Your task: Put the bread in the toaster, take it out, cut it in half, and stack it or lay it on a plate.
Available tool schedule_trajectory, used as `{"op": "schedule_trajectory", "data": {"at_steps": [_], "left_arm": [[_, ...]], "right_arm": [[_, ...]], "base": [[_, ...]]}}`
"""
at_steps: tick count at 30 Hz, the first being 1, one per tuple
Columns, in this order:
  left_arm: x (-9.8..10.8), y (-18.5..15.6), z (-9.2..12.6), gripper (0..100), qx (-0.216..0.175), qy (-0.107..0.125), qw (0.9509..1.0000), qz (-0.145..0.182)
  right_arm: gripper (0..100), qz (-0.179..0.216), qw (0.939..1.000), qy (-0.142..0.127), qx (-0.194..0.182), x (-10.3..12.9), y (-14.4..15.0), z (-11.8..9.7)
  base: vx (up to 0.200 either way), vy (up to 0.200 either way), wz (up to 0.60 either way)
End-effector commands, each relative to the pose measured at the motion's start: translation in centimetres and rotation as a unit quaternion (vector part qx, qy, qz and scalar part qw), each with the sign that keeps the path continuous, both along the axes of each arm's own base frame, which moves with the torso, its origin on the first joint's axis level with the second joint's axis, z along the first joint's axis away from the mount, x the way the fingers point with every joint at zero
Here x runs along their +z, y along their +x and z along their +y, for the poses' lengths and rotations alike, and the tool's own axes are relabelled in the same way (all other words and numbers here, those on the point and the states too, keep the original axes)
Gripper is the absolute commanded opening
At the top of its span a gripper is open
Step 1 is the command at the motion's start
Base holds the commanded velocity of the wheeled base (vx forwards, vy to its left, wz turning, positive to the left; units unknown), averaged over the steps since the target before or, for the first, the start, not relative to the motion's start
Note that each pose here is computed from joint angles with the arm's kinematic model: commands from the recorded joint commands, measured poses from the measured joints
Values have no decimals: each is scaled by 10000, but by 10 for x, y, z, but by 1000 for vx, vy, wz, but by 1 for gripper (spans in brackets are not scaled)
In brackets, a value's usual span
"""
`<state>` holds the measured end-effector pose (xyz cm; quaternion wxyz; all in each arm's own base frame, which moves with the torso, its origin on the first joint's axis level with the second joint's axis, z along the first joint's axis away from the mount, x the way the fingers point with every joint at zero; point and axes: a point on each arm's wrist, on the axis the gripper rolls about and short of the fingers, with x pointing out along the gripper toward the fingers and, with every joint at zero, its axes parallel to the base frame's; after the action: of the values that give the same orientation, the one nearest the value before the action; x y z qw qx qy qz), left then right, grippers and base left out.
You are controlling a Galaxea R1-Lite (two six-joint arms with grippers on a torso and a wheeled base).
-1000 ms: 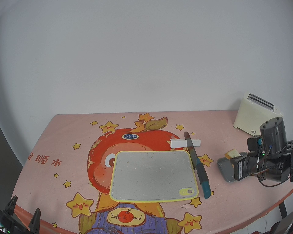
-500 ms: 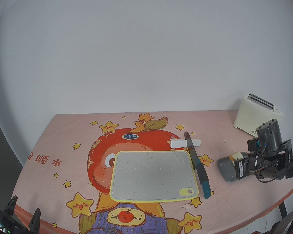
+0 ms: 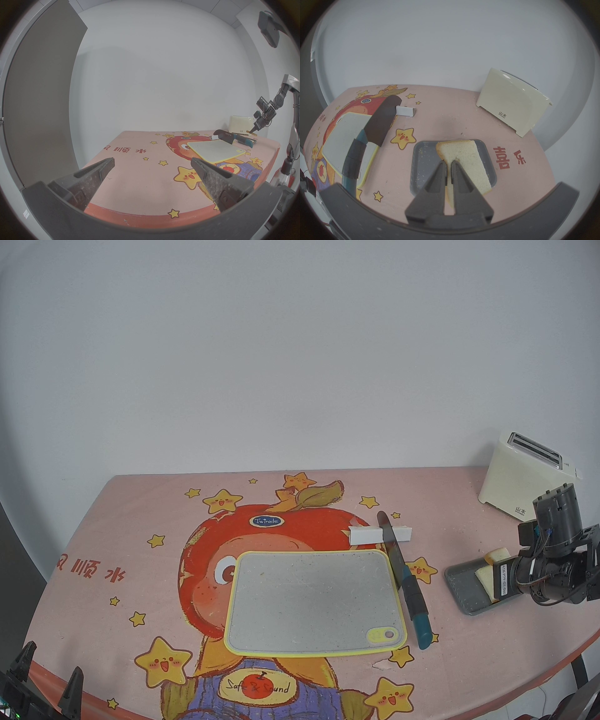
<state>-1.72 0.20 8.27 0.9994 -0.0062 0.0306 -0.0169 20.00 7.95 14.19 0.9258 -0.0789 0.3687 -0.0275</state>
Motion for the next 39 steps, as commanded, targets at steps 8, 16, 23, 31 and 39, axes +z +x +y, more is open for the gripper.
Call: {"op": "schedule_trajectory", "data": {"at_steps": [8, 16, 23, 31, 39], "left_arm": [[-5, 1, 0, 100, 2, 7, 10000, 86], [-5, 1, 0, 100, 3, -1, 10000, 86], [-5, 1, 0, 100, 3, -1, 10000, 86], [-5, 1, 0, 100, 3, -1, 10000, 86], [-5, 1, 0, 100, 2, 7, 10000, 86]], "right_arm": [[0, 66, 10000, -33, -7, -4, -2, -2], [0, 41, 10000, -17, -30, -3, -1, -1], [0, 22, 10000, -3, -10, -2, 1, 0], [0, 80, 10000, -17, 28, -4, 15, 8], [0, -48, 10000, 50, -66, -21, 41, 15]], "base": [[-150, 0, 0], [0, 0, 0], [0, 0, 0], [0, 0, 0], [0, 0, 0]]}}
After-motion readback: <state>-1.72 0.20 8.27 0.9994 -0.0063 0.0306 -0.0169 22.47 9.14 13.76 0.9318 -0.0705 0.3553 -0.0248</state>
